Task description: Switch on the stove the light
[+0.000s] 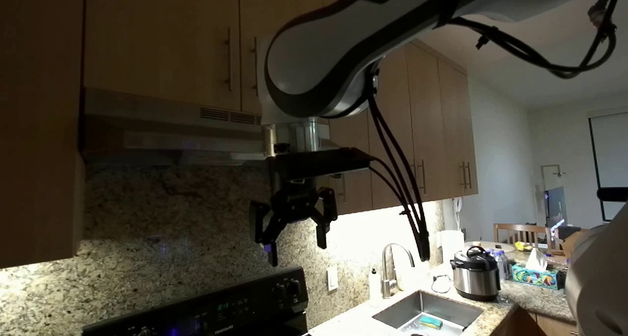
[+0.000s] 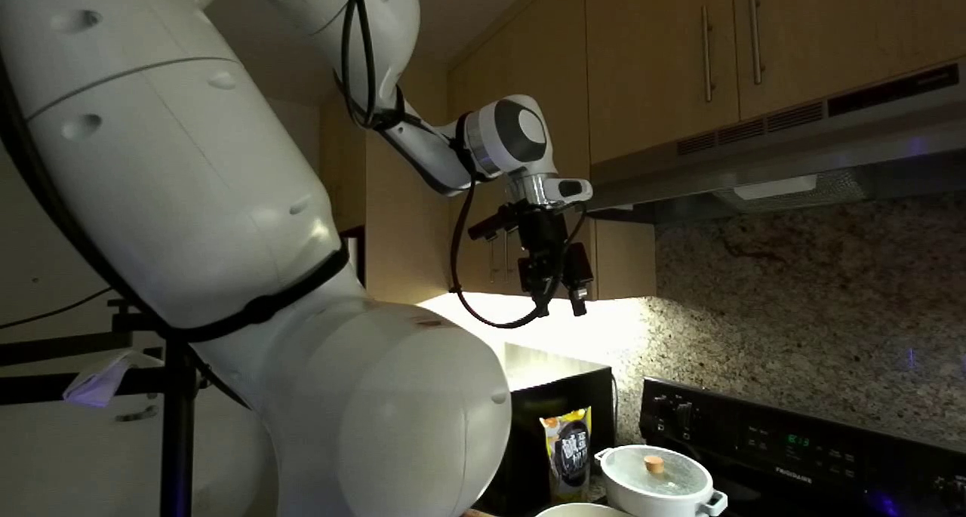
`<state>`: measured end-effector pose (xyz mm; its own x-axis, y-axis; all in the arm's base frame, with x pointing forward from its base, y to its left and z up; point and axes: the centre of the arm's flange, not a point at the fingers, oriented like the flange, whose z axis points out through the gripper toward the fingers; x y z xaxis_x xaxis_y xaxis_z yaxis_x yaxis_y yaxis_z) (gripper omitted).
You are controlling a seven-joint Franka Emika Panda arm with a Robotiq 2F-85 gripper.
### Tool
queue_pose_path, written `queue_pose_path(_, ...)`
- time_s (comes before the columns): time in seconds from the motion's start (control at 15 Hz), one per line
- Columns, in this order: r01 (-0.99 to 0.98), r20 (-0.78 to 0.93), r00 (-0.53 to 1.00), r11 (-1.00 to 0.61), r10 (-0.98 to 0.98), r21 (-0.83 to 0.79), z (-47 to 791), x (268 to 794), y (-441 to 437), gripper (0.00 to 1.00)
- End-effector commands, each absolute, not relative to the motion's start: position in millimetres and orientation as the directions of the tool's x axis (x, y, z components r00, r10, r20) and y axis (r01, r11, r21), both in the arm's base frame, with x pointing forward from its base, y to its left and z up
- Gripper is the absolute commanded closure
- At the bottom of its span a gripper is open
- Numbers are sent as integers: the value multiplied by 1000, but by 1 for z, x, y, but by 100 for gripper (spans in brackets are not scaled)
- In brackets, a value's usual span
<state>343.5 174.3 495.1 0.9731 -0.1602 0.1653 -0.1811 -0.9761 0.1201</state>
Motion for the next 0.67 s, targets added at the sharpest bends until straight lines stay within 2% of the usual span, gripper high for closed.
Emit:
queue_pose_path(0.0, -181, 165, 973, -976, -160, 120, 495, 344, 174, 0)
queue_pose_path(0.6, -158, 392, 917, -968, -70, 196, 564, 364, 171, 0)
